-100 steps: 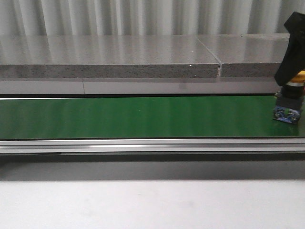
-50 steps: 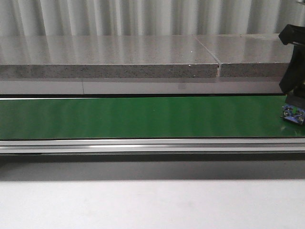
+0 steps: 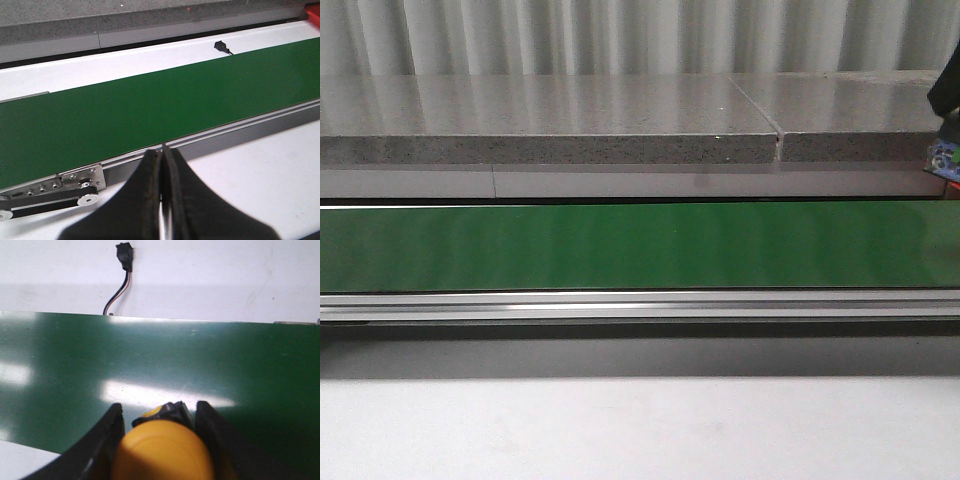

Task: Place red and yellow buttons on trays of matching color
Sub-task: 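Lower the right gripper and grasp the yellow button's base, then carry the yellow button into the yellow tray and open the right gripper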

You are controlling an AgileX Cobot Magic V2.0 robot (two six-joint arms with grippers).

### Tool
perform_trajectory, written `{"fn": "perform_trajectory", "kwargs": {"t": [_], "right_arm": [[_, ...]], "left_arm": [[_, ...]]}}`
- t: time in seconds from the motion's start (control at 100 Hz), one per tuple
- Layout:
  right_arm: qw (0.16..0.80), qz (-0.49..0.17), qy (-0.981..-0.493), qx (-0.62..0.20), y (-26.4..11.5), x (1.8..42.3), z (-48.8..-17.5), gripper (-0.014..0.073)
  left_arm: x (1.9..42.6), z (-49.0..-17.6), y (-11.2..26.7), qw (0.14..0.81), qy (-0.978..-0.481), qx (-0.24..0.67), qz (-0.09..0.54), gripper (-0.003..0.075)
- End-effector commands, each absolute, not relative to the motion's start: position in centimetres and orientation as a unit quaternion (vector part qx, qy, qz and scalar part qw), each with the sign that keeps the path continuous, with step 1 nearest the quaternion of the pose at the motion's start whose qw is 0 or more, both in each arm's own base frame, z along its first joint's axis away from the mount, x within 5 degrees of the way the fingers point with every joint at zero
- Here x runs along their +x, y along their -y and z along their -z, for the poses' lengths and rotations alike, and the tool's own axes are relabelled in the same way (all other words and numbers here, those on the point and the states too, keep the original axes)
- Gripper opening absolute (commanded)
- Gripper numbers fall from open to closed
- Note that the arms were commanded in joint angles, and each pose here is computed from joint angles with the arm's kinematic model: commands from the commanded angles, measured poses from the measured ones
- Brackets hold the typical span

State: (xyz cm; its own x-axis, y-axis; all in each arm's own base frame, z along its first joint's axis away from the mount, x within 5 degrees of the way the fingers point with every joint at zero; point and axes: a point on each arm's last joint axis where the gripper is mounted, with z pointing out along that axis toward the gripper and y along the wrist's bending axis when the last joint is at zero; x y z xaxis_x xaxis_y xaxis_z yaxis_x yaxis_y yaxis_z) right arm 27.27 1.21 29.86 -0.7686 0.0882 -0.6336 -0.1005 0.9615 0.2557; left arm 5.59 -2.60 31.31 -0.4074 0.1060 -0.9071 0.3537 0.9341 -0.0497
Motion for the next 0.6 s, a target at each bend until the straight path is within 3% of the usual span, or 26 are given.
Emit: {"fn": "perform_trajectory", "kwargs": {"t": [0.0,0.34,0.59], "right_arm": [[0.387,-0.138,-0.912,-0.001,-1.1,26.4,-32.4,0.0227],[0.382,-0.076,-0.92,0.051,0.1,23.2,-33.0,0.0227],[0.374,-0.019,-0.915,0.153,3.5,21.2,-31.8,0.0227]], "left_arm": [[5.7,-32.6,2.7,0.559,-0.808,0.131,0.132,-0.002],[5.7,-32.6,2.7,0.559,-0.808,0.131,0.132,-0.002],[5.7,-32.6,2.7,0.559,-0.808,0.131,0.132,-0.002]]}}
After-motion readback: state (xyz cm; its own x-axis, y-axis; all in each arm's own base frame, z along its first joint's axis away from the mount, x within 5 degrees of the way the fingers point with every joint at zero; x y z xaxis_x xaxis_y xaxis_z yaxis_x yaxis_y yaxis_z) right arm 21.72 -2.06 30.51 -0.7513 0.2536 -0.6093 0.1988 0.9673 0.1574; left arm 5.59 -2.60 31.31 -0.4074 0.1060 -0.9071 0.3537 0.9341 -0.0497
